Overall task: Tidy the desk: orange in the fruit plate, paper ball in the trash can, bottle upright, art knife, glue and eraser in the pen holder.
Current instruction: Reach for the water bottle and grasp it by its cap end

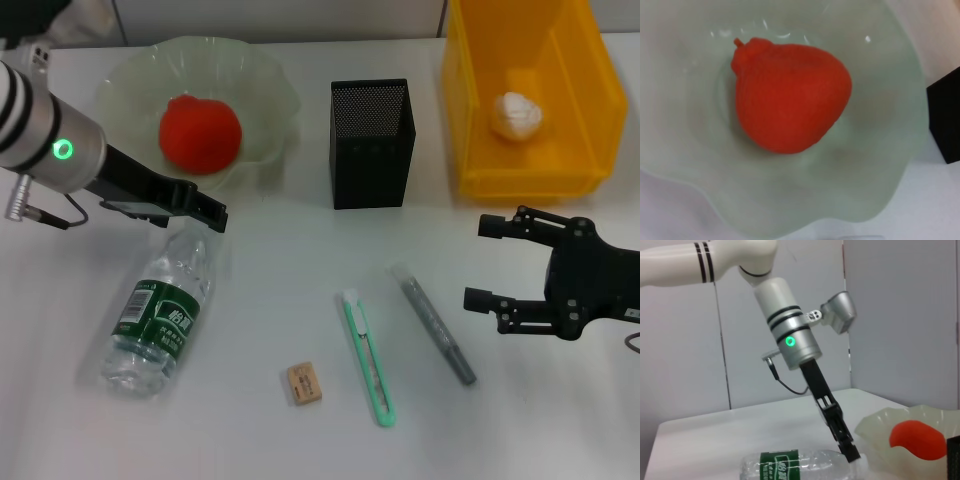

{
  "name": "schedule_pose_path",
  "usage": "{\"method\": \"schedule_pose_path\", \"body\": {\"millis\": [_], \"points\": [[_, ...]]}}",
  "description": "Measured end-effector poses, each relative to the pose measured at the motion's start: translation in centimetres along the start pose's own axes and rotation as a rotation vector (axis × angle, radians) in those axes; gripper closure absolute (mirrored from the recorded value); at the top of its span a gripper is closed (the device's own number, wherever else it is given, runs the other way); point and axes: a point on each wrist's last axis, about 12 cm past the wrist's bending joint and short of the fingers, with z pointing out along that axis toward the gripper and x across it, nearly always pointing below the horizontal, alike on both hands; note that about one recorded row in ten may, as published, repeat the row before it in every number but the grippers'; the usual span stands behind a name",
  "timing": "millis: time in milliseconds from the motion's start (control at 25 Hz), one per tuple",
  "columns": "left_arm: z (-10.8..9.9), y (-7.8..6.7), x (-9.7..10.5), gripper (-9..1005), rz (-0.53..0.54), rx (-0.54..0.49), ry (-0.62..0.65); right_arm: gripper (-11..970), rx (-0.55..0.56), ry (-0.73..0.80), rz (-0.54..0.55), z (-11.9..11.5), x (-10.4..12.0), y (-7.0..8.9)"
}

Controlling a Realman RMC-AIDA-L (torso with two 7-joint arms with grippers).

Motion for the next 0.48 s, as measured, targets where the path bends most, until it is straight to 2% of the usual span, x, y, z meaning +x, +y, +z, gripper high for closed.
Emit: {"method": "schedule_pose_path", "body": {"millis": [320,480], "points": [[1.3,-0.3,0.0,200,0.018,-0.027,-0.012,113,-0.007,-0.003,0.001,0.0,0.0,0.1],[2.6,-0.5,0.9,208,0.056,-0.062,0.002,113,0.0,-0.002,0.011,-0.4,0.1,0.1]]}}
